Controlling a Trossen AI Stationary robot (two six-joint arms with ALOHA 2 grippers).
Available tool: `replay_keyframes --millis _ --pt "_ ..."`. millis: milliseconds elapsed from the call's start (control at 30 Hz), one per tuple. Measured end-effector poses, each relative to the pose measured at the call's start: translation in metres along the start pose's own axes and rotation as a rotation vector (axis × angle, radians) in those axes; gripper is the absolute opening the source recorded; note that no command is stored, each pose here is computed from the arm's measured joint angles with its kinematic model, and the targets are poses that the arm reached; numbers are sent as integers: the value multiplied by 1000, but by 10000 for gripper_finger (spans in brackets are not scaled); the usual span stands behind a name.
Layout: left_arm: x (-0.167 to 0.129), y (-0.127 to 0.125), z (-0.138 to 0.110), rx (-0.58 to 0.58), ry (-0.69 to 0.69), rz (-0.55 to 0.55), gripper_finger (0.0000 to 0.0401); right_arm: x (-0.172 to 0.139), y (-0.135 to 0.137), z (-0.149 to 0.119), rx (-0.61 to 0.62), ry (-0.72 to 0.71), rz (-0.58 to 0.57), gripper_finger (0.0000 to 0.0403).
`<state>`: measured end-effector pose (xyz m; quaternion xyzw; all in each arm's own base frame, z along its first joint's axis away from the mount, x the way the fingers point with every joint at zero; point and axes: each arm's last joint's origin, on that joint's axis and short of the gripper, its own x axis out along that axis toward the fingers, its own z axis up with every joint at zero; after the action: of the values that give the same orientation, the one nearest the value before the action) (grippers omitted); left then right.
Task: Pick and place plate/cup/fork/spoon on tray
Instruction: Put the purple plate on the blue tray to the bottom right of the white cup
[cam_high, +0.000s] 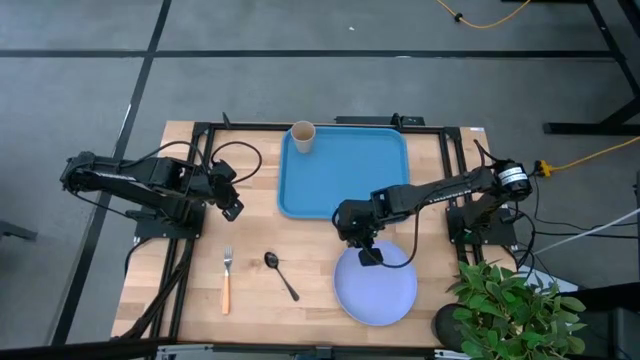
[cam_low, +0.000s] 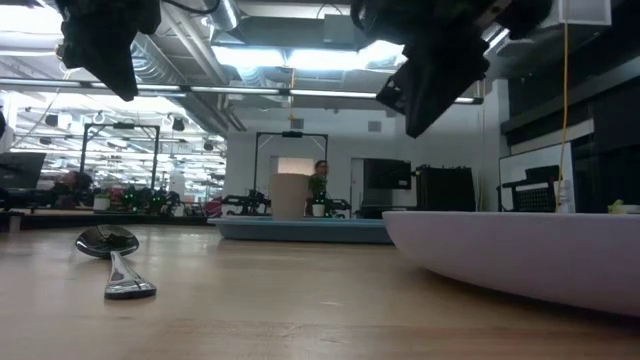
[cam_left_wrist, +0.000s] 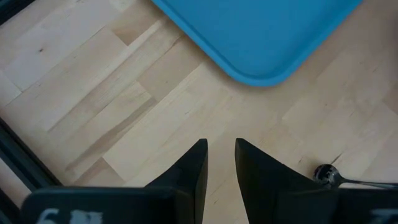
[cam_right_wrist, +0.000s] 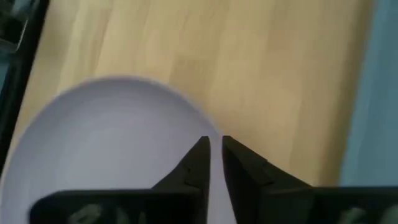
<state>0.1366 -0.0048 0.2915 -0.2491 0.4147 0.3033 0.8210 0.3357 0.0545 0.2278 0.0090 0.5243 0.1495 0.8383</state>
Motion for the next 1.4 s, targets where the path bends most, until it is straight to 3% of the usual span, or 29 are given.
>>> replay_keyframes --millis 100,267,367,833,1000,1400 --pt "0 0 0 0 0 0 75 0 -2 1 40 -15 -39 87" --pt "0 0 0 0 0 0 75 0 -1 1 7 -11 -43 172" --pt "0 0 0 0 0 0 75 2 -2 -3 -16 13 -43 197" --pt "0 0 0 0 0 0 75 44 -9 -57 0 114 -42 204" --pt "0 0 0 0 0 0 75 51 -13 -73 2 156 -118 204" --pt "0 0 0 0 0 0 75 56 -14 -83 35 161 -122 204"
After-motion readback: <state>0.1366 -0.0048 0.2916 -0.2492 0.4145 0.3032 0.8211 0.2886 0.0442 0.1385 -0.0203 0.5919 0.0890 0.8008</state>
